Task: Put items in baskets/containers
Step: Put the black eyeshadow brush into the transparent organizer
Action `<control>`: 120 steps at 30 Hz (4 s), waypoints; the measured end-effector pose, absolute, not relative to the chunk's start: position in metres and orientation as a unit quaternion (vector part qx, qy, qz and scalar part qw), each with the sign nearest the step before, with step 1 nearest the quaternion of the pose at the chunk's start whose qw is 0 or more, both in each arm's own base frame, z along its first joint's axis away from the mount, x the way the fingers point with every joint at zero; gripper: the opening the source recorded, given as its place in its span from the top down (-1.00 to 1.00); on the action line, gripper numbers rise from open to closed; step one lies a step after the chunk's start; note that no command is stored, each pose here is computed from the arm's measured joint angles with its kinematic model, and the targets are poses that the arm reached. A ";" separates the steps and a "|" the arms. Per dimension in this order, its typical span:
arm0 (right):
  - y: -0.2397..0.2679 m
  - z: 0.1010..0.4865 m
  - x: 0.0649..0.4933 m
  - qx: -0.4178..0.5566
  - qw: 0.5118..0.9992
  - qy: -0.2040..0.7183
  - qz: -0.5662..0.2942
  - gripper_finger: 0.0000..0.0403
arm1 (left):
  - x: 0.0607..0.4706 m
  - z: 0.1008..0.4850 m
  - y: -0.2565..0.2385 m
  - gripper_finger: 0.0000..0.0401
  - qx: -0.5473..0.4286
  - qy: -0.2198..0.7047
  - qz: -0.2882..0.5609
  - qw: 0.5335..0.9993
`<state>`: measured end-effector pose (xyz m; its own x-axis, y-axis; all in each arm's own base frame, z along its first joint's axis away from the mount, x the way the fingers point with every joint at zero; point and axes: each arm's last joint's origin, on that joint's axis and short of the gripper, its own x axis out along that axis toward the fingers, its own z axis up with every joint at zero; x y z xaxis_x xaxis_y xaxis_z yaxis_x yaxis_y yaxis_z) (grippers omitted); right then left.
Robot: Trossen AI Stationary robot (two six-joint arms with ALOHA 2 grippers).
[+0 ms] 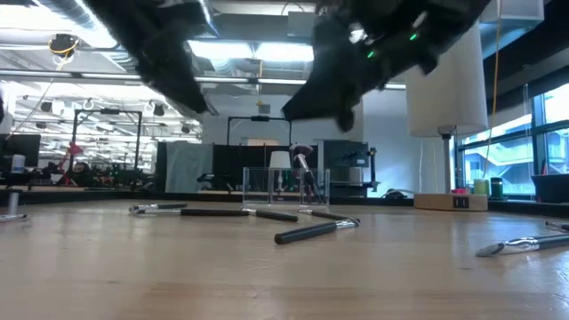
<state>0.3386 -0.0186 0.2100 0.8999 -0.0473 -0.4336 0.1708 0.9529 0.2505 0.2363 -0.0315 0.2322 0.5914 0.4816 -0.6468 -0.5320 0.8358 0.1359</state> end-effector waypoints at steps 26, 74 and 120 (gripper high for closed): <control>-0.019 0.162 0.502 0.022 0.897 0.426 0.118 0.65 | 0.144 0.155 -0.028 0.76 -0.148 0.248 0.358 0.888; -0.062 0.174 0.506 0.086 0.906 0.412 -0.037 0.81 | 0.141 0.156 -0.029 0.75 -0.153 0.256 0.312 0.902; -0.167 0.170 0.373 -0.020 0.932 0.010 -0.363 0.81 | 0.119 0.175 -0.042 0.76 -0.103 0.149 0.324 0.929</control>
